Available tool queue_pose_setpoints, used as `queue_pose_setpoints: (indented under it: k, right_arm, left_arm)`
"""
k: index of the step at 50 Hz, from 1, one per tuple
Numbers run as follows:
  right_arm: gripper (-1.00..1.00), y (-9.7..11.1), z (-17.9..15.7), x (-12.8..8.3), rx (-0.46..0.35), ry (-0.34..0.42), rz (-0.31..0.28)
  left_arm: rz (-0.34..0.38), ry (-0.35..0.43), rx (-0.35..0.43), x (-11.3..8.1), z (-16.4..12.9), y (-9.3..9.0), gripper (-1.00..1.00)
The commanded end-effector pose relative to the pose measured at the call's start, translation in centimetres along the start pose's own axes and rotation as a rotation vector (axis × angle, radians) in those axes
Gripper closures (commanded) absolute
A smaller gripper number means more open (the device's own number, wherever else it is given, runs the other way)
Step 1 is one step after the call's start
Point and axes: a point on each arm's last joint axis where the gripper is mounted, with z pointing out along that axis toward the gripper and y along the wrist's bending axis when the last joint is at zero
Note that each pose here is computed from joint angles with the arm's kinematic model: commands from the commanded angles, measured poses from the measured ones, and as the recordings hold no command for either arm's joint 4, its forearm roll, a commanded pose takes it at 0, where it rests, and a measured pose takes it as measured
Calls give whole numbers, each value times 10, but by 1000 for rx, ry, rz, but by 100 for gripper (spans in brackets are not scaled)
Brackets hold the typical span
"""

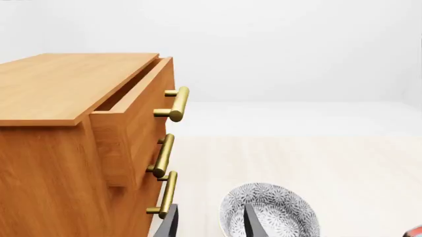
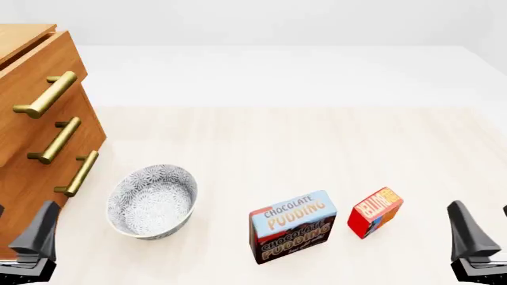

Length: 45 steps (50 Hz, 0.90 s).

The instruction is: Put the butter at the back in the top drawer of the cabinet and close it.

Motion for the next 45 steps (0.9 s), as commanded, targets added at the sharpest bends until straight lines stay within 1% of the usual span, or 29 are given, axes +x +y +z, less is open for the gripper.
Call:
queue_pose_setpoints:
  k: [1,15,18,28,30,31,32,34,36,39,42,43,44,45]
  right_arm:
    - [-100,0,0,0,0,0,0]
    - [-100,0,0,0,0,0,0]
    - [-100,0,0,0,0,0,0]
    - [-100,0,0,0,0,0,0]
    - [-100,0,0,0,0,0,0]
    - [-100,0,0,0,0,0,0]
    - [-100,0,0,0,0,0,0]
    - [-100,0,0,0,0,0,0]
    - [-100,0,0,0,0,0,0]
    - [-100,0,0,0,0,0,0]
    - [-100,0,0,0,0,0,0]
    - [-100,0,0,0,0,0,0]
    - [-100,0,0,0,0,0,0]
    - [-100,0,0,0,0,0,0]
  left_arm:
    - [6,2,3,0,0,0,-100]
    - [10,7,3,1,0,0,-100]
    - [-3,10,0,1,0,0,-100]
    - [23,15,-4,1,1,0,-100]
    - [23,27,-14,2,2,1,-100]
    - [30,18,-13,1,1,1,-100]
    - [65,0,-26,0,0,1,-100]
    - [49,-3,-20,0,0,1,-100]
    - [76,-6,-14,0,0,1,-100]
    - [90,-2,-13,0,0,1,-100]
    - [88,-4,-10,0,0,1,-100]
    - [104,-3,-4,0,0,0,-100]
    - [101,-7,1,-1,0,0,-100]
    - [27,-91,-79,-17,-2,4,-100]
